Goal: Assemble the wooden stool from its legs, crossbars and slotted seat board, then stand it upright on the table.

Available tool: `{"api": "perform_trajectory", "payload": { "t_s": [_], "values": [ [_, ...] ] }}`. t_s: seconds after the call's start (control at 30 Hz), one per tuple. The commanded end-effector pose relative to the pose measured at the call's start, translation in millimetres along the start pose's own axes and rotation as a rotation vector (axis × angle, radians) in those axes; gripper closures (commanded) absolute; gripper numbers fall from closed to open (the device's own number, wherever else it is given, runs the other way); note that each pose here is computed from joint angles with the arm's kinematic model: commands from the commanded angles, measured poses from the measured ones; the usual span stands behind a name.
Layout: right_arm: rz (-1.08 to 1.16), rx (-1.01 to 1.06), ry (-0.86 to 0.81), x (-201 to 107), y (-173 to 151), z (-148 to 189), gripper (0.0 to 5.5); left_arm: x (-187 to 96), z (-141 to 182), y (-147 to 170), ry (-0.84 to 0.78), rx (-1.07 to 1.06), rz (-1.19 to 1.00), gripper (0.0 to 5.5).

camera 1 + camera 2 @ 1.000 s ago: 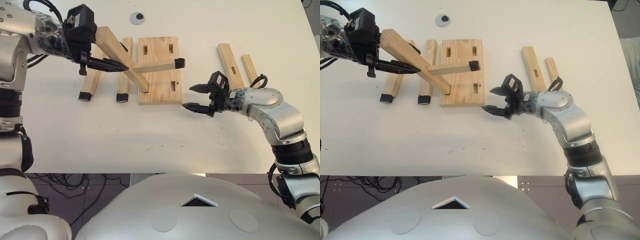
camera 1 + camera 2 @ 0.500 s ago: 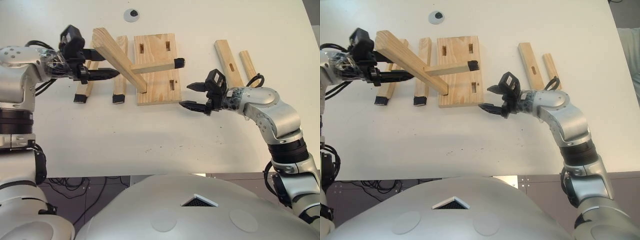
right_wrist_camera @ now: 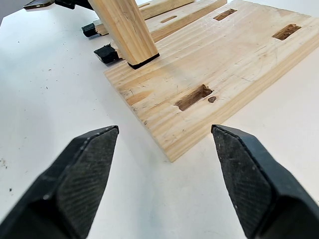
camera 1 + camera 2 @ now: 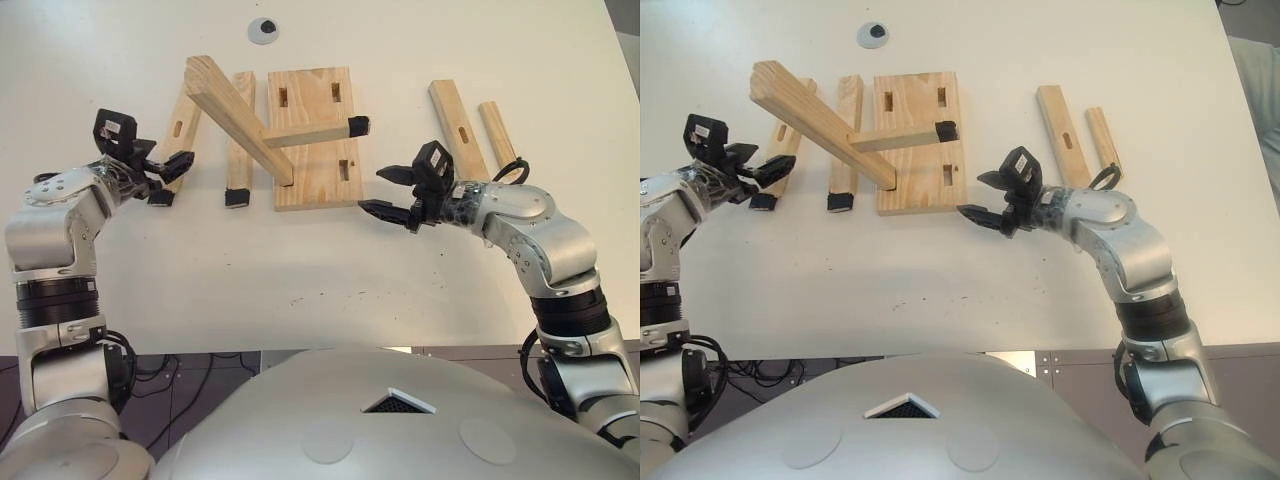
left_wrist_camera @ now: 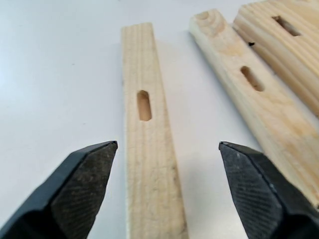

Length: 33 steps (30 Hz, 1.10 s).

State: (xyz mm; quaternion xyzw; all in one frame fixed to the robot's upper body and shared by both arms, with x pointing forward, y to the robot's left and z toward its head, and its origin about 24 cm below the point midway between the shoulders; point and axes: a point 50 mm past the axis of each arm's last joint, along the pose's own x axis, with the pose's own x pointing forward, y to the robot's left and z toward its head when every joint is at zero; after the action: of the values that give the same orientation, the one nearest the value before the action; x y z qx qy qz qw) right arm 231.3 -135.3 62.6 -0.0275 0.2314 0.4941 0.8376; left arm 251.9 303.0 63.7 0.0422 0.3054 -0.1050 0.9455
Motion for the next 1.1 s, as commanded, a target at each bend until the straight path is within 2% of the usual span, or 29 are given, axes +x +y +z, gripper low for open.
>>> {"api": "perform_trajectory", "payload": {
  "t_s": [0.03, 0.23, 0.43, 0.6, 0.87, 1.0, 1.1],
  "values": [
    [-0.004, -0.004, -0.012, 1.9, -1.0, 3.9, 2.07, 2.1, -7.9, 11.2, 0.001, -0.018, 0.054, 1.74],
    [0.001, -0.015, -0.008, 2.8, -1.7, 4.5, 2.07, 11.6, -36.3, 4.6, 0.082, -0.048, 0.003, 1.74],
    [-0.002, -0.016, -0.004, 2.1, -2.2, 3.0, 2.07, 4.4, -19.1, 12.3, 0.003, -0.035, 0.035, 1.74],
    [0.0, -0.016, -0.004, 3.1, -1.9, 2.8, 2.07, 7.0, -11.3, 7.3, 0.002, 0.027, 0.018, 1.74],
    [-0.003, -0.02, -0.008, 3.1, -3.1, 4.0, 2.07, 6.9, -38.6, 14.2, 0.099, -0.017, 0.041, 1.74],
    [-0.022, -0.025, -0.033, 2.4, -7.0, 9.9, 2.07, 7.9, -46.3, 12.7, 0.115, -0.053, 0.013, 2.25],
    [-0.138, 0.001, -0.127, 2.7, -24.1, 24.8, 2.07, 13.8, -38.6, 5.3, 0.047, -0.034, -0.017, 2.71]
  ]
}}
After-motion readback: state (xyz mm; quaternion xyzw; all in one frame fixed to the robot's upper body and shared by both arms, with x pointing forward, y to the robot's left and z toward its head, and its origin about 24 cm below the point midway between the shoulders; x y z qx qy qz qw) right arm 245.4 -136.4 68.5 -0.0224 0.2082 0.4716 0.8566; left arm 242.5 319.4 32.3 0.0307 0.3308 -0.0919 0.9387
